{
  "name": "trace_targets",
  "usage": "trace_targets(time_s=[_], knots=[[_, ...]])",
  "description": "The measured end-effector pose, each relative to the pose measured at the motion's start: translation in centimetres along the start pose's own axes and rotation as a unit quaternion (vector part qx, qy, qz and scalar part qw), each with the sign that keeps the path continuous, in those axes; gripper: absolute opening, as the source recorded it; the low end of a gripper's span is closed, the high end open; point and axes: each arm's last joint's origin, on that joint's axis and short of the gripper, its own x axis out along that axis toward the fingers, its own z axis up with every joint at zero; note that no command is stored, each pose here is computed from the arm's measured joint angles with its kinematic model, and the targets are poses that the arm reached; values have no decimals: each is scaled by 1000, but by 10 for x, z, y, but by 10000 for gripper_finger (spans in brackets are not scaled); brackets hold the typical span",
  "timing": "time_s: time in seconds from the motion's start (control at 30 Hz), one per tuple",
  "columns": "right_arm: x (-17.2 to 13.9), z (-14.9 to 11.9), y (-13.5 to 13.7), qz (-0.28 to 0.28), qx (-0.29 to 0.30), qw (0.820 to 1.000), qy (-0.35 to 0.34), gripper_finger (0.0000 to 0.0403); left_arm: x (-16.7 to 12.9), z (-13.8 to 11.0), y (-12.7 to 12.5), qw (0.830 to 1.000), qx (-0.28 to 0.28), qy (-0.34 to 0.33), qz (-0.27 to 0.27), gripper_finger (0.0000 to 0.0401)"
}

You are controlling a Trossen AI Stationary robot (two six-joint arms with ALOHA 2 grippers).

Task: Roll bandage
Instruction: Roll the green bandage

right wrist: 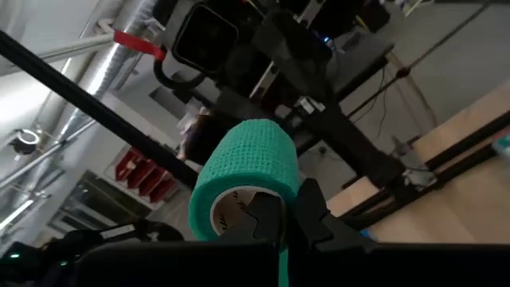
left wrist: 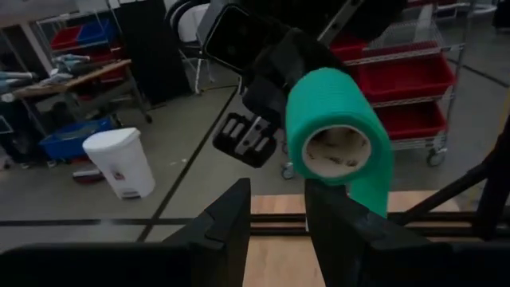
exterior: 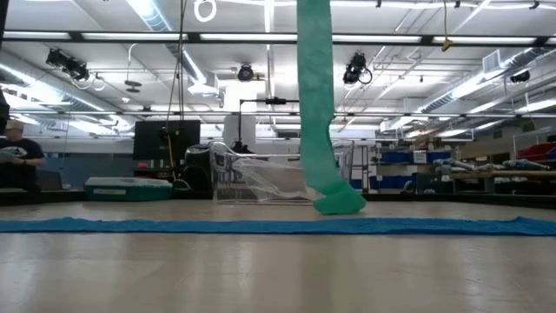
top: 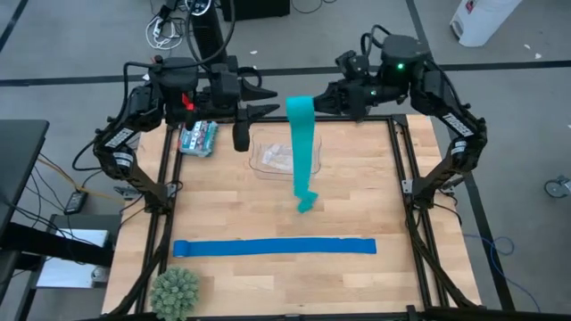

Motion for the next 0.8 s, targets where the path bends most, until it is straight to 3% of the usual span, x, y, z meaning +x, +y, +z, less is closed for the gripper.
trace_targets(time_s=[0.23,0.8], knots=[[5,4,-9,5,15,1000,10,0,0,0,0,1000,30,2,1,126],[14,6,-19,5,14,1000,17,0,0,-1,1,999,45,7,11,126]])
